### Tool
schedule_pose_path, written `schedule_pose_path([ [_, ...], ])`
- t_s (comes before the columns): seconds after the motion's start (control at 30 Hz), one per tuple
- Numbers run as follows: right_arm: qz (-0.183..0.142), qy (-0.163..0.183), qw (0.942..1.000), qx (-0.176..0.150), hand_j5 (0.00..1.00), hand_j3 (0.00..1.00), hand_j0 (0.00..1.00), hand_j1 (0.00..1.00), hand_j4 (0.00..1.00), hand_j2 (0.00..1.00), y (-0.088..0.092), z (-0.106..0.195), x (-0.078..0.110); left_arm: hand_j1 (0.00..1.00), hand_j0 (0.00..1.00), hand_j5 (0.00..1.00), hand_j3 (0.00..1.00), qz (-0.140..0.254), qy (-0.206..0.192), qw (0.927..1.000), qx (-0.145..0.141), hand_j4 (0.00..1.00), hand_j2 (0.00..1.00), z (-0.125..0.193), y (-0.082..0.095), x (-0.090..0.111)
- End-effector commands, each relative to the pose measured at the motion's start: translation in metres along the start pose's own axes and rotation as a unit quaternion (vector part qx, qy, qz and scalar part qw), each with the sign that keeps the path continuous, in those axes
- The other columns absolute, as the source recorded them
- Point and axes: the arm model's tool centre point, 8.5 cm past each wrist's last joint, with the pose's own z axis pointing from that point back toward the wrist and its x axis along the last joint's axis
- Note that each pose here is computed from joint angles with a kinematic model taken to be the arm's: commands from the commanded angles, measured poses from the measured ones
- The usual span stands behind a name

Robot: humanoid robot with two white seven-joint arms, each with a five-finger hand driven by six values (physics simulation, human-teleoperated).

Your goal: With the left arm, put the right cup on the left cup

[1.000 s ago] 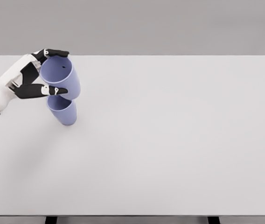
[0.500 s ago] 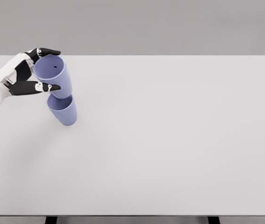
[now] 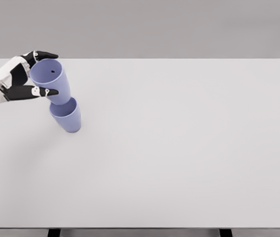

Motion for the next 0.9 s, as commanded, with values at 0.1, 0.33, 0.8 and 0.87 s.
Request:
schedule_pose_path([
  [0.1, 0.000, 0.000, 1.0000, 0.000, 1.00, 1.00, 1.00, 1.00, 1.00, 1.00, 0.000, 0.000, 0.000, 0.70, 0.70, 0.70, 0.70, -0.002, -0.009, 0.9999, -0.005, 0.70, 0.70, 0.001, 0.000, 0.010],
  [0.33, 0.000, 0.000, 1.0000, 0.000, 1.00, 1.00, 1.00, 1.00, 1.00, 1.00, 0.000, 0.000, 0.000, 0.70, 0.70, 0.70, 0.70, 0.000, -0.007, 0.9999, -0.010, 0.70, 0.70, 0.002, -0.003, 0.009],
  [0.8, 0.001, 0.000, 1.0000, 0.000, 1.00, 1.00, 1.00, 1.00, 1.00, 1.00, 0.000, 0.000, 0.000, 0.70, 0.70, 0.70, 0.70, 0.003, 0.000, 0.9999, -0.013, 0.70, 0.70, 0.005, -0.007, 0.002],
  [0.87, 0.000, 0.000, 1.0000, 0.000, 1.00, 1.00, 1.00, 1.00, 1.00, 1.00, 0.000, 0.000, 0.000, 0.70, 0.70, 0.70, 0.70, 0.003, 0.001, 0.9999, -0.014, 0.70, 0.70, 0.005, -0.008, 0.001],
])
